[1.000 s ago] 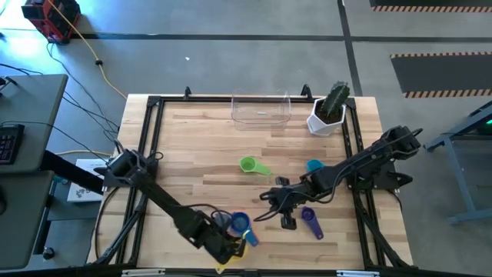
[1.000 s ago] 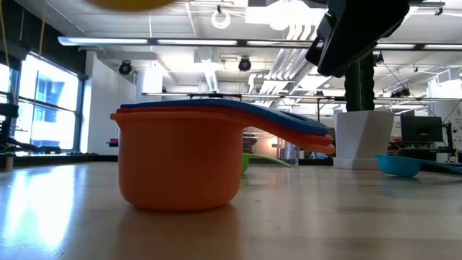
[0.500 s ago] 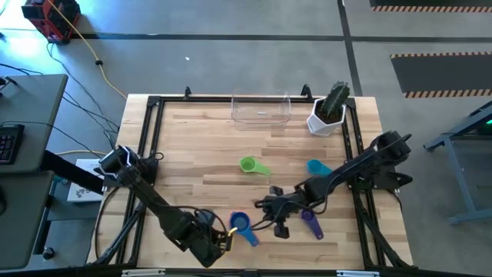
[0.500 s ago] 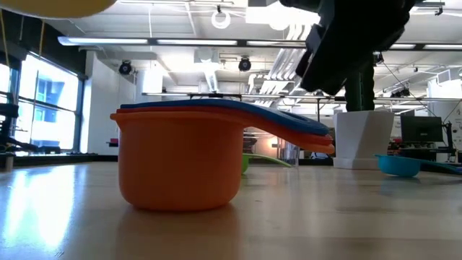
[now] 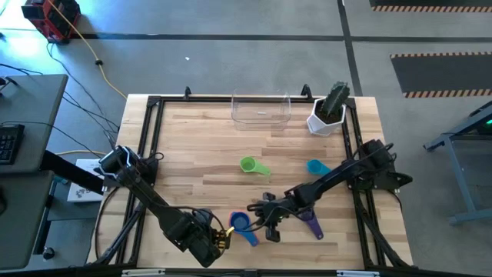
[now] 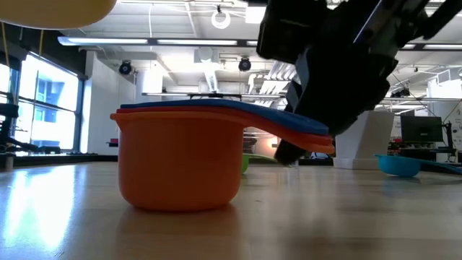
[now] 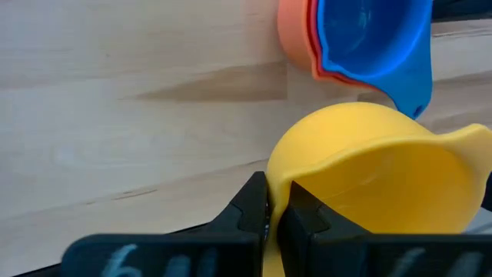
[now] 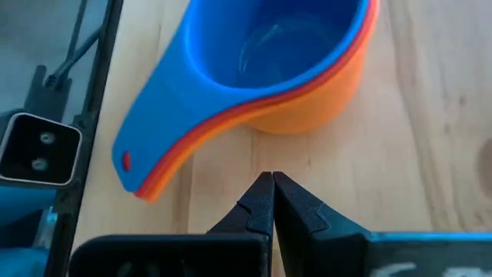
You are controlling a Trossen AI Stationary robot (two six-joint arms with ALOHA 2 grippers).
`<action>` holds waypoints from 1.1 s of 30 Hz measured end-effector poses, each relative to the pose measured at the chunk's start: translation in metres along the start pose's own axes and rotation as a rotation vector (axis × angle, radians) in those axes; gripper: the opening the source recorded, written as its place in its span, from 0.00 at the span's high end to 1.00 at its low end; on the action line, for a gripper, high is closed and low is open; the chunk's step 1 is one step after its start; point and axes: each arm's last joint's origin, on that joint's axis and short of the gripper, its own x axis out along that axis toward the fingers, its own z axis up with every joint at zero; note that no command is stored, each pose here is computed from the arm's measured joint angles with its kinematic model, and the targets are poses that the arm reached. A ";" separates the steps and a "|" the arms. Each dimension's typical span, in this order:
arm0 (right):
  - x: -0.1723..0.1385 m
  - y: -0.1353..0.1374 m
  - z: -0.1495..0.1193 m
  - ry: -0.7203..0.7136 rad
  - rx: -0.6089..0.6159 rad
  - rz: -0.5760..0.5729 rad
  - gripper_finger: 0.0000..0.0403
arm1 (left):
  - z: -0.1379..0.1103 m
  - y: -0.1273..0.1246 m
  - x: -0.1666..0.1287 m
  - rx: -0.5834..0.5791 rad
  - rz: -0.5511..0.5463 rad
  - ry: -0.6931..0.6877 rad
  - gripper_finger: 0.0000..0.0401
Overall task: Nest measuring cups in basket
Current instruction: Stack the yellow measuring cup on top of the blue measuring cup
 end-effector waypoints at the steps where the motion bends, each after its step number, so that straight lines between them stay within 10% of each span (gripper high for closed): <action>1: 0.003 0.000 -0.001 -0.001 0.004 0.010 1.00 | 0.000 0.000 0.000 0.000 0.000 0.000 0.98; 33: 0.007 -0.015 0.022 -0.179 0.126 0.041 1.00 | 0.009 -0.001 0.001 -0.044 0.057 0.001 0.98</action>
